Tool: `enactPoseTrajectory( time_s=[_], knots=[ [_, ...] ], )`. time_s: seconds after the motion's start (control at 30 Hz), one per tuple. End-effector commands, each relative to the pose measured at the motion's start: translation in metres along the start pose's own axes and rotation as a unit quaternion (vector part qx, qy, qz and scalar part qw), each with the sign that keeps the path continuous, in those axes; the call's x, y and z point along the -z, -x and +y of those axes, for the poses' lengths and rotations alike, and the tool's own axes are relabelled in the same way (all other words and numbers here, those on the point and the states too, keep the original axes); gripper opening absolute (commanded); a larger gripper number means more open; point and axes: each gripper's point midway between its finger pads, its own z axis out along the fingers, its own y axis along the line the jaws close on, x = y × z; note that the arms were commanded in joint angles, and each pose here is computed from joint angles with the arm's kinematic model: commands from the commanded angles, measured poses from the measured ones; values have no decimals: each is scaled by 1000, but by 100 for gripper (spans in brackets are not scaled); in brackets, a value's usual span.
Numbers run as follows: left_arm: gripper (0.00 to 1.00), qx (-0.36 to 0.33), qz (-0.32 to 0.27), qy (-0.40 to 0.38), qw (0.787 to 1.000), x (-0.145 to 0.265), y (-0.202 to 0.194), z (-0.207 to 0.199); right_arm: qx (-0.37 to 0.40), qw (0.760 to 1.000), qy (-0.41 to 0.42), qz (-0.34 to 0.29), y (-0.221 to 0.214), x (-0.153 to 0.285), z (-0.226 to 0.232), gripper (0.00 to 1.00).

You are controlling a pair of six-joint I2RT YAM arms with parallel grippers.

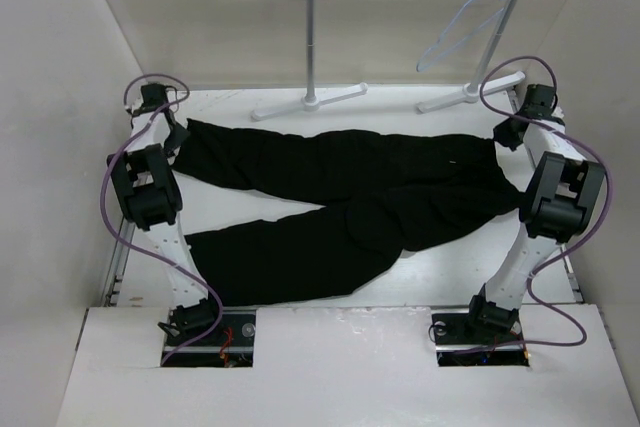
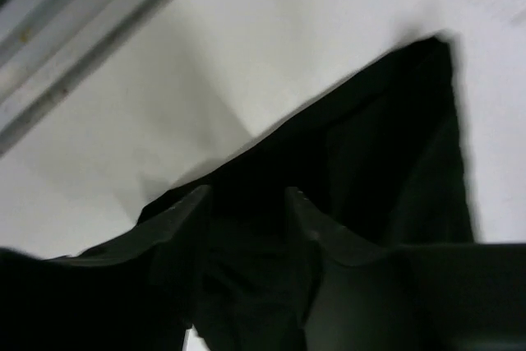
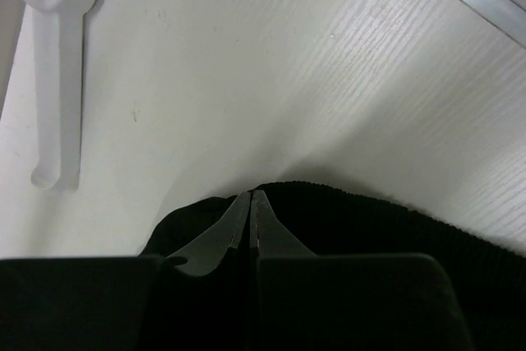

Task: Place the trousers on the hanger
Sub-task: Flatten out the trousers at the center of the board.

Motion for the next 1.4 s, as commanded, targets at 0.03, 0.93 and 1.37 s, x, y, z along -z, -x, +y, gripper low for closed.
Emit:
enactPoseTrajectory(
  time_s=[0.03,0.93,1.37],
  knots=[
    [45,-6,-14,-33,999,32,0,10,-24,999,24,-22,21,-5,11,6],
    [0,88,-60,53,993,65,-5,97,-58,998,19,-14,15,-16,6,6],
    [45,52,4,-99,994,49,-56,23,-56,998,24,8,-3,-24,3,6]
  ],
)
